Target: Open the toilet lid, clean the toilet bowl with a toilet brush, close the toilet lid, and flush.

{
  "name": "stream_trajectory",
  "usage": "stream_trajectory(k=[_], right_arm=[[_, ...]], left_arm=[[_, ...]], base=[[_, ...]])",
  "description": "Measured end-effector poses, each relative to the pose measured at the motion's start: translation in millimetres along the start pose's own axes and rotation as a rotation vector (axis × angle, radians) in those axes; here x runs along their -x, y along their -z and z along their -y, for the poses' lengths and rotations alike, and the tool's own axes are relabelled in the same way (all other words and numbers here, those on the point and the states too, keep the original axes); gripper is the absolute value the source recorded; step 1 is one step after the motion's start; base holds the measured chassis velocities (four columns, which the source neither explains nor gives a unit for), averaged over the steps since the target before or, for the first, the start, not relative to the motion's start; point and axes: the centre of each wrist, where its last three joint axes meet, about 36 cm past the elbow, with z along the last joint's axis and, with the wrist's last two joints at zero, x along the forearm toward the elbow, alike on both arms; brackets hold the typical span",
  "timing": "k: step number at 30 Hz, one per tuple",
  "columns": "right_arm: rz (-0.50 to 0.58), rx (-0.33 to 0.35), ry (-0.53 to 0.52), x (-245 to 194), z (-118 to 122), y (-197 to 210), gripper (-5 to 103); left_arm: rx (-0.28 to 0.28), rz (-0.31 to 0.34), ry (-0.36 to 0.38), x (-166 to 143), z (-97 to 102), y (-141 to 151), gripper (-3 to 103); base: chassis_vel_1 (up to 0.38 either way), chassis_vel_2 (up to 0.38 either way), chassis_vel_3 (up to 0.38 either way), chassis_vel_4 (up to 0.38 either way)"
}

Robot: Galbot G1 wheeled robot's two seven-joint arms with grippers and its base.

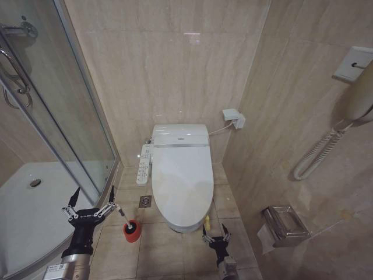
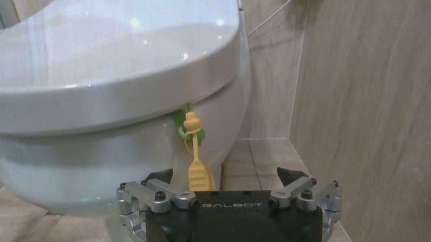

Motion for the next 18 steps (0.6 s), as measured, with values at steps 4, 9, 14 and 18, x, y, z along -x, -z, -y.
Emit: stream_trajectory(k=[4, 9, 14, 18], right_arm=[[-0.002, -0.007, 0.000, 2.6, -0.9, -3.5, 100], [0.012, -0.029, 0.006, 10.0, -4.0, -6.9, 100], [0.015, -0.045, -0.002, 15.6, -4.4, -7.6, 100], [0.015, -0.054, -0.009, 17.6, -1.6, -6.9, 96]], left_arm=[[0.000, 0.000, 0.000, 0.0, 0.0, 0.0, 100], [0.000, 0.000, 0.000, 0.0, 0.0, 0.0, 100], [0.000, 0.000, 0.000, 0.0, 0.0, 0.0, 100], [0.000, 0.000, 0.000, 0.0, 0.0, 0.0, 100]], base=[[0.000, 0.000, 0.000, 0.000], [0.000, 0.000, 0.000, 0.000], [0.000, 0.000, 0.000, 0.000], [0.000, 0.000, 0.000, 0.000]])
